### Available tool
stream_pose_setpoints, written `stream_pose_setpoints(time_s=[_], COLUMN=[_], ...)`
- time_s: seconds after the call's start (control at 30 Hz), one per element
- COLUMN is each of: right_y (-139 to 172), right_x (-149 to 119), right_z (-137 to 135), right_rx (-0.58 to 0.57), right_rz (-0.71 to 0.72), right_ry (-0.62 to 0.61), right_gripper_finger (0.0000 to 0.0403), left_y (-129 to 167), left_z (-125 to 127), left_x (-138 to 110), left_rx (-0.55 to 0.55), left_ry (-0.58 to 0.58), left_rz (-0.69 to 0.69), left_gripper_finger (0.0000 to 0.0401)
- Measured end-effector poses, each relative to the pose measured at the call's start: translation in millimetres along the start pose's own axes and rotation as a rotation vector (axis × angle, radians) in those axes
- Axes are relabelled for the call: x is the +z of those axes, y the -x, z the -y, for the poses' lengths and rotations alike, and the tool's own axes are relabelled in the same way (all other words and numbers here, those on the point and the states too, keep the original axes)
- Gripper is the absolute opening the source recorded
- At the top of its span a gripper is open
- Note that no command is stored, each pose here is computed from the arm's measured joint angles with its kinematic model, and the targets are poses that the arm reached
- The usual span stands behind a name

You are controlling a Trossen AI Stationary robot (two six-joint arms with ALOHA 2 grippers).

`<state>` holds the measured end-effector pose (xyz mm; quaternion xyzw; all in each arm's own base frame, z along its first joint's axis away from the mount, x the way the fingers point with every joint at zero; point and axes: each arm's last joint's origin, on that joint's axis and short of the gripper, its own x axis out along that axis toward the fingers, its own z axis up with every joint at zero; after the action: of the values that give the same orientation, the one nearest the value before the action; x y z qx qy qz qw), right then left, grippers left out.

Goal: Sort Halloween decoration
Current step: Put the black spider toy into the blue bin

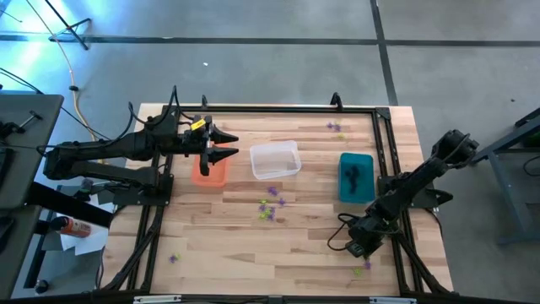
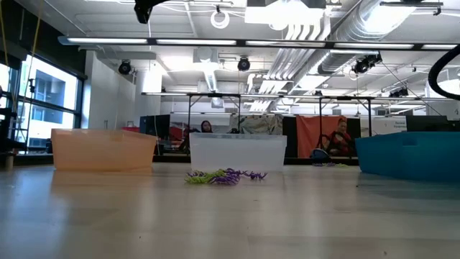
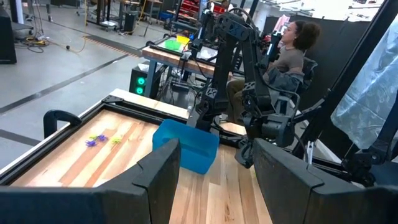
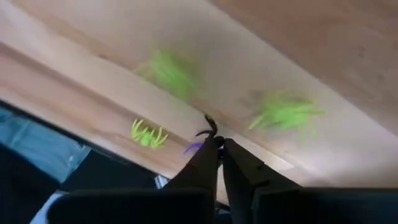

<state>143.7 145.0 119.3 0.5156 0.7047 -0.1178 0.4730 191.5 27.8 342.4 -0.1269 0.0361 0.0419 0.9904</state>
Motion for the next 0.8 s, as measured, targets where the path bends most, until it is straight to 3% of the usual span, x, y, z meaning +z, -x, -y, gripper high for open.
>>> stream_pose_setpoints(time_s=[0.37,0.53,0.63,0.7,0.8], right_y=[29,53,72,86,106], right_x=[-18,-31,-36,-37,-31], right_z=[-4,-12,-24,-32,-42], right_rx=[0.147,0.357,0.586,0.740,0.882], right_rz=[-0.062,-0.030,0.146,0.328,0.644], right_ry=[0.169,0.366,0.516,0.619,0.733], right_gripper_finger=[0.0004,0.0001,0.0001,0.0001,0.0001], left_y=[0,0,0,0,0], left_z=[0,0,0,0,0], left_x=[0,0,0,0,0], left_rx=[0.000,0.000,0.000,0.000,0.000], left_ry=[-0.005,-0.005,-0.004,-0.004,-0.004], left_rz=[-0.001,-0.001,-0.001,-0.001,-0.001], left_gripper_finger=[0.0188,0.0188,0.0188,0.0188,0.0188])
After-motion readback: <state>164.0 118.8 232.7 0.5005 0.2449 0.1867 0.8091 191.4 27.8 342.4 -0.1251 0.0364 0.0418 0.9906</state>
